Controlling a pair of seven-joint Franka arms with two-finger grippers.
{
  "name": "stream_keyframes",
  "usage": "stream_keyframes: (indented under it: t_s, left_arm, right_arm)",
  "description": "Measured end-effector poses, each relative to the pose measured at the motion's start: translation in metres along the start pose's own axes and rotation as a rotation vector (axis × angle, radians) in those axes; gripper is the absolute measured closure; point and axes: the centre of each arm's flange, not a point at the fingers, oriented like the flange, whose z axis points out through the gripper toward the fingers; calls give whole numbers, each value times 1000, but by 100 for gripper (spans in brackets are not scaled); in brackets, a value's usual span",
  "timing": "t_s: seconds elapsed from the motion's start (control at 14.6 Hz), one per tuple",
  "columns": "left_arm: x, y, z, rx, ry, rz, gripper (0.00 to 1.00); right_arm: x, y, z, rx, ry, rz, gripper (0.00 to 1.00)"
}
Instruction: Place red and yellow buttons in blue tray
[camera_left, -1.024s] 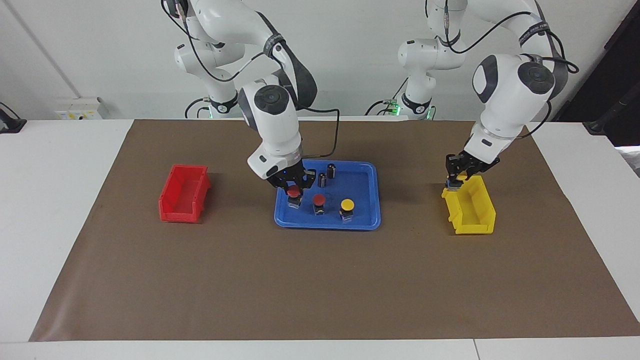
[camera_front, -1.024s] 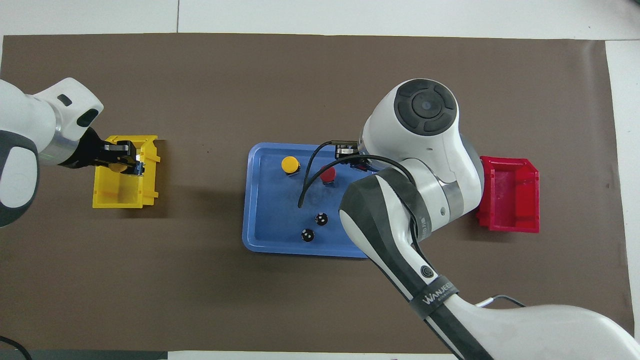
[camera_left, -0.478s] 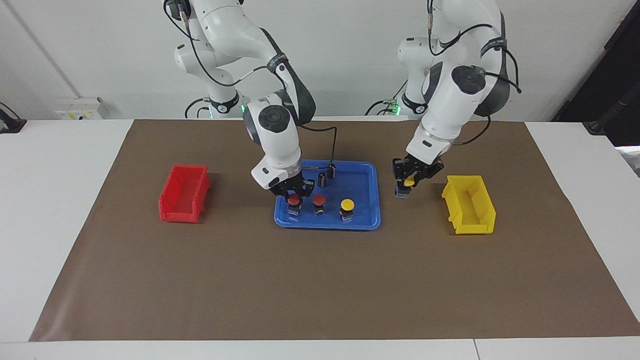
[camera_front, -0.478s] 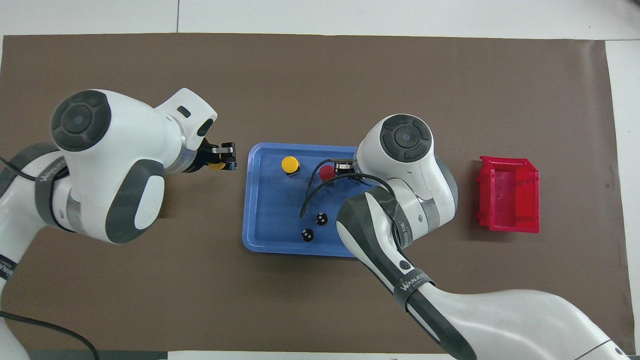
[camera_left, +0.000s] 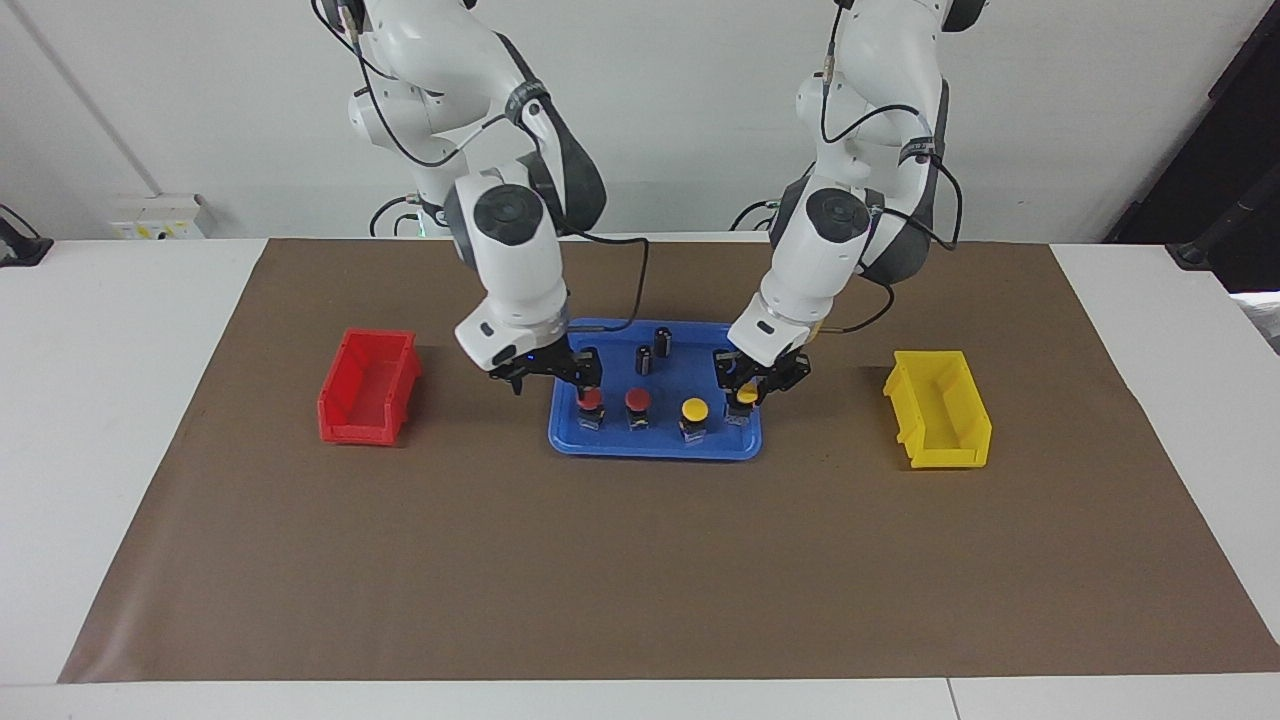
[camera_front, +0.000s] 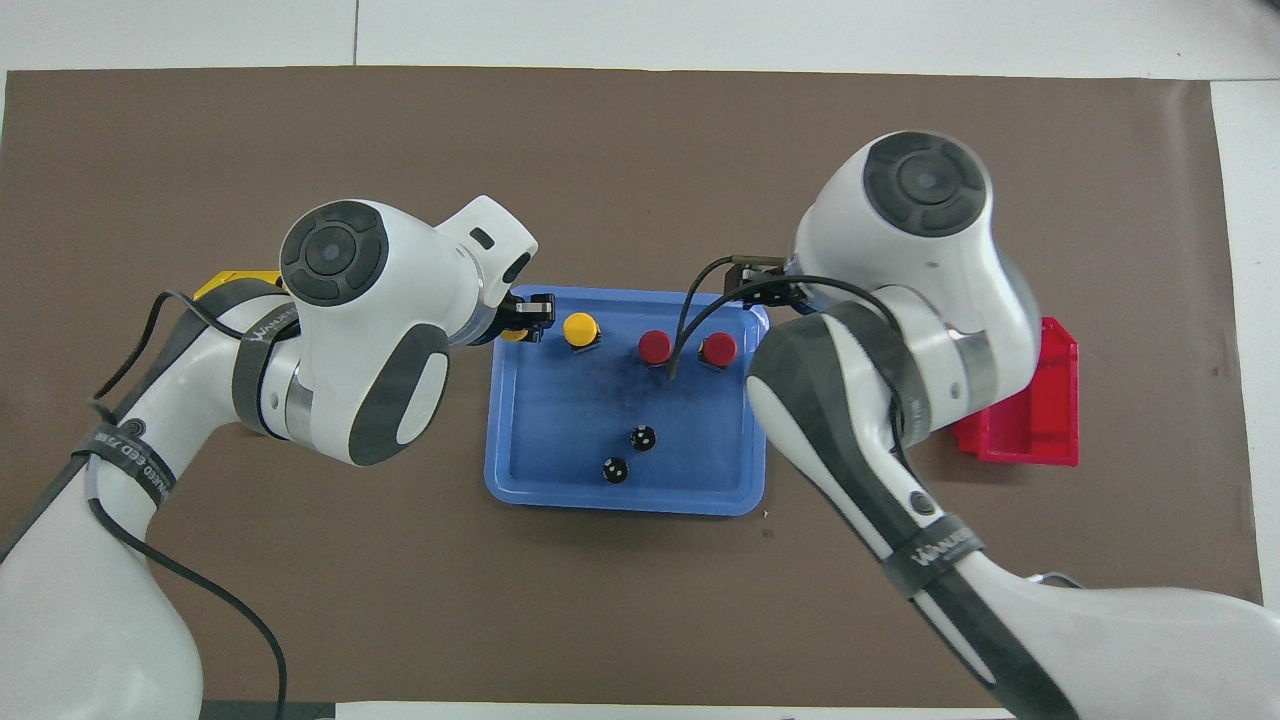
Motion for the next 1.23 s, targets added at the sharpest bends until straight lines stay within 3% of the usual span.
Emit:
stream_keyframes:
  t_s: [0.34,0.68,0.89,1.09,1.23]
  left_arm:
    - [-3,9,30,8,-22,-8,59]
    - [2,5,21,13,-26,-18,46]
    - [4,5,0,20,-45,-19,46]
    - [6,-6,-43,34,-67,-39,44]
    - [14,-39,-85,57,-99,-94,25]
  right_arm:
    - [-8,94,-76,-10,-32,-5,0]
    - [-12,198,-106,-13,-78,-44,0]
    - [-12,257,-119,-7,-85,-71,0]
    - [-16,264,-137,-38,-93,-88,0]
    - [-16,261,-142,-41,-90,-94,0]
